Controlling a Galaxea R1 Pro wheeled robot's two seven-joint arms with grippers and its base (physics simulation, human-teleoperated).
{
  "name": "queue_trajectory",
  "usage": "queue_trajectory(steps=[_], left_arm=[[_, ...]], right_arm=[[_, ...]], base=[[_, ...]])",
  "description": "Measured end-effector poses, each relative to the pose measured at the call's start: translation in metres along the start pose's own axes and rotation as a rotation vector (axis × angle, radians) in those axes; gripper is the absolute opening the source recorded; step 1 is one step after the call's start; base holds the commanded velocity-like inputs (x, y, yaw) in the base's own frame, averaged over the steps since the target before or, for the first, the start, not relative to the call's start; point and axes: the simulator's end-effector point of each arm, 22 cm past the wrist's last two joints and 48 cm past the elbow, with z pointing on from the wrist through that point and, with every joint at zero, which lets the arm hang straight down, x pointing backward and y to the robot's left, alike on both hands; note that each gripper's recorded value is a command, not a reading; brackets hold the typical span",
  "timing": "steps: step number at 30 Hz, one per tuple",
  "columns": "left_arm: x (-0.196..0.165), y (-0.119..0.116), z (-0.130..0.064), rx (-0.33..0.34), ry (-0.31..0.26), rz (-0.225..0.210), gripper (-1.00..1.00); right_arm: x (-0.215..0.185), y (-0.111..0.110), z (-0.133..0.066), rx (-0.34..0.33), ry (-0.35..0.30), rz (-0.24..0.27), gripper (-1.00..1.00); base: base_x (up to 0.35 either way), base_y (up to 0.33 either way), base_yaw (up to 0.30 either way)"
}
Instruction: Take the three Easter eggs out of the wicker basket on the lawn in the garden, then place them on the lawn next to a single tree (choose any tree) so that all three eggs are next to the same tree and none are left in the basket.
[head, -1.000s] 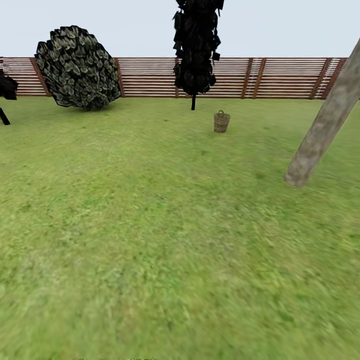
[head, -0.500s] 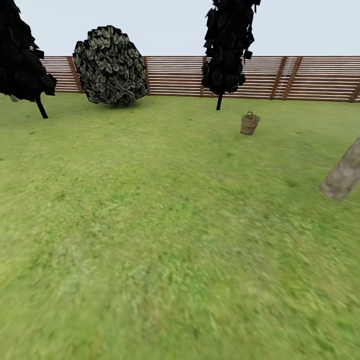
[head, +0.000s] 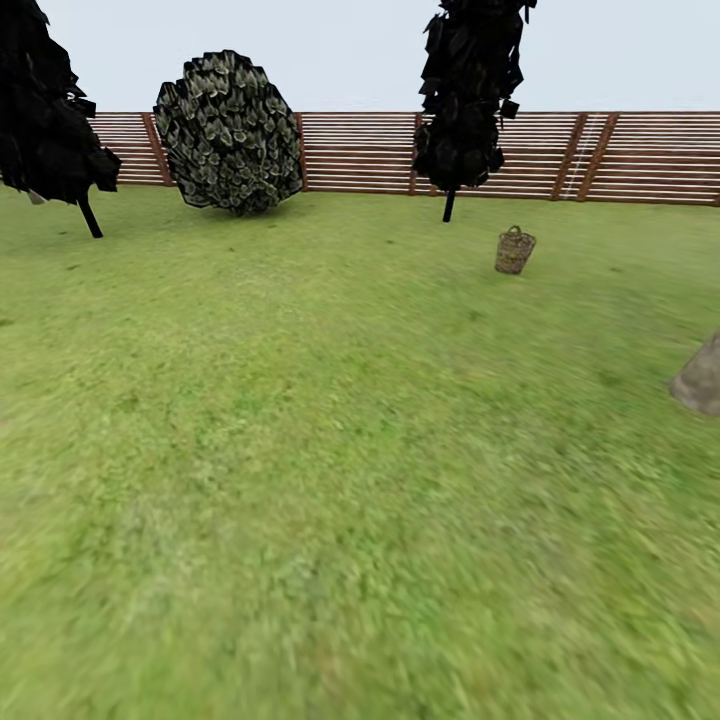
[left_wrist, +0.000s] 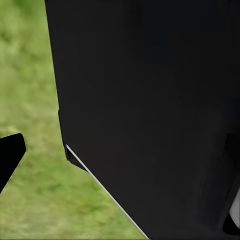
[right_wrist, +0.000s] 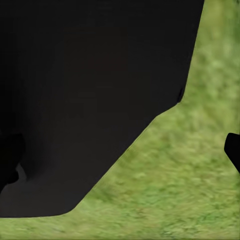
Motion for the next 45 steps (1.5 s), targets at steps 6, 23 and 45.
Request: queue_trajectory(steps=[6, 23, 45], left_arm=[[-0.002, -0.001, 0.0, 0.001, -0.008, 0.003, 1.0], [-0.004, 0.001, 0.0, -0.001, -0.018, 0.003, 1.0], [-0.012, 0.0, 0.0, -0.001, -0.055, 0.007, 1.0]], right_arm=[[-0.001, -0.002, 0.0, 0.003, -0.002, 0.011, 1.0], [-0.002, 0.0, 0.0, 0.0, -0.005, 0.025, 1.0], [-0.002, 0.001, 0.0, 0.0, -0.005, 0.024, 1.0]], base=[[0.311, 0.143, 0.0], [0.314, 0.145, -0.068], [0.291, 0.211, -0.032]])
